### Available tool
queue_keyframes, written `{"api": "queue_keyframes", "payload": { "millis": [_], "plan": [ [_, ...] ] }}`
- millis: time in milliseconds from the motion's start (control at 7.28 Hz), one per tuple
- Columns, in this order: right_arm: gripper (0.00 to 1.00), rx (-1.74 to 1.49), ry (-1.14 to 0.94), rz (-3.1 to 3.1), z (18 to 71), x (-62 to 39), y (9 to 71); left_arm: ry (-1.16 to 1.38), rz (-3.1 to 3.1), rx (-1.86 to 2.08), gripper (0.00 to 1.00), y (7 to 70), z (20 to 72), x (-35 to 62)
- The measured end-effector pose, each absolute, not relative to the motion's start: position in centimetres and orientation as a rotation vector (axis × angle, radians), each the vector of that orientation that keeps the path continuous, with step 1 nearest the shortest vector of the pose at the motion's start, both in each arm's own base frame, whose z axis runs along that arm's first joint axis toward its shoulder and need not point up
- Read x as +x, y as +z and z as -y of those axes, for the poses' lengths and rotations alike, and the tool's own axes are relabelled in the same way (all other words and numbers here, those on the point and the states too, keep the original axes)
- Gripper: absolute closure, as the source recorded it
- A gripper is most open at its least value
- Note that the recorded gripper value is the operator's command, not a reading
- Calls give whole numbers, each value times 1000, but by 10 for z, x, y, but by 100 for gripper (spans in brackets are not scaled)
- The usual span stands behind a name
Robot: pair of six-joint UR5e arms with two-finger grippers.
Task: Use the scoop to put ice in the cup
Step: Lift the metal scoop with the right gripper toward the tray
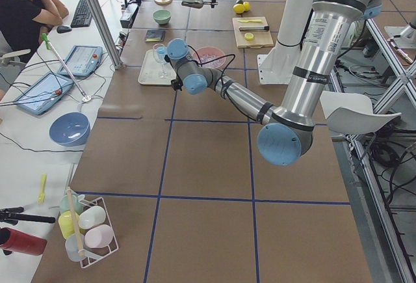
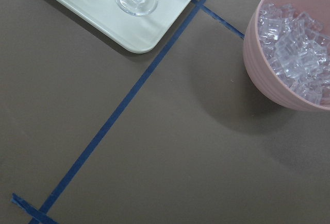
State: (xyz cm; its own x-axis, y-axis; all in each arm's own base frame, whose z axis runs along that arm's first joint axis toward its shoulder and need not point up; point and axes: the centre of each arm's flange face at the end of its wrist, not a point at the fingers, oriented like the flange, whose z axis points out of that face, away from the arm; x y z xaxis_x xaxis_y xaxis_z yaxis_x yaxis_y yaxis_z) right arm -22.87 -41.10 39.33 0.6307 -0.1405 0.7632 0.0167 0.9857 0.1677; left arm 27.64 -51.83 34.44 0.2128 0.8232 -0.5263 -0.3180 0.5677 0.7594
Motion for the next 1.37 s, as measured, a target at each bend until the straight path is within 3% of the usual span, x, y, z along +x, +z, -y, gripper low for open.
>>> {"api": "queue_keyframes", "payload": {
  "millis": [1100, 1375],
  "plan": [
    [100, 196, -121, 894, 426, -251, 342, 856, -1087, 575, 0, 337, 516, 274],
    [100, 298, -269, 815, 429, -262, 335, 860, -1088, 580, 0, 335, 516, 275]
  ]
}}
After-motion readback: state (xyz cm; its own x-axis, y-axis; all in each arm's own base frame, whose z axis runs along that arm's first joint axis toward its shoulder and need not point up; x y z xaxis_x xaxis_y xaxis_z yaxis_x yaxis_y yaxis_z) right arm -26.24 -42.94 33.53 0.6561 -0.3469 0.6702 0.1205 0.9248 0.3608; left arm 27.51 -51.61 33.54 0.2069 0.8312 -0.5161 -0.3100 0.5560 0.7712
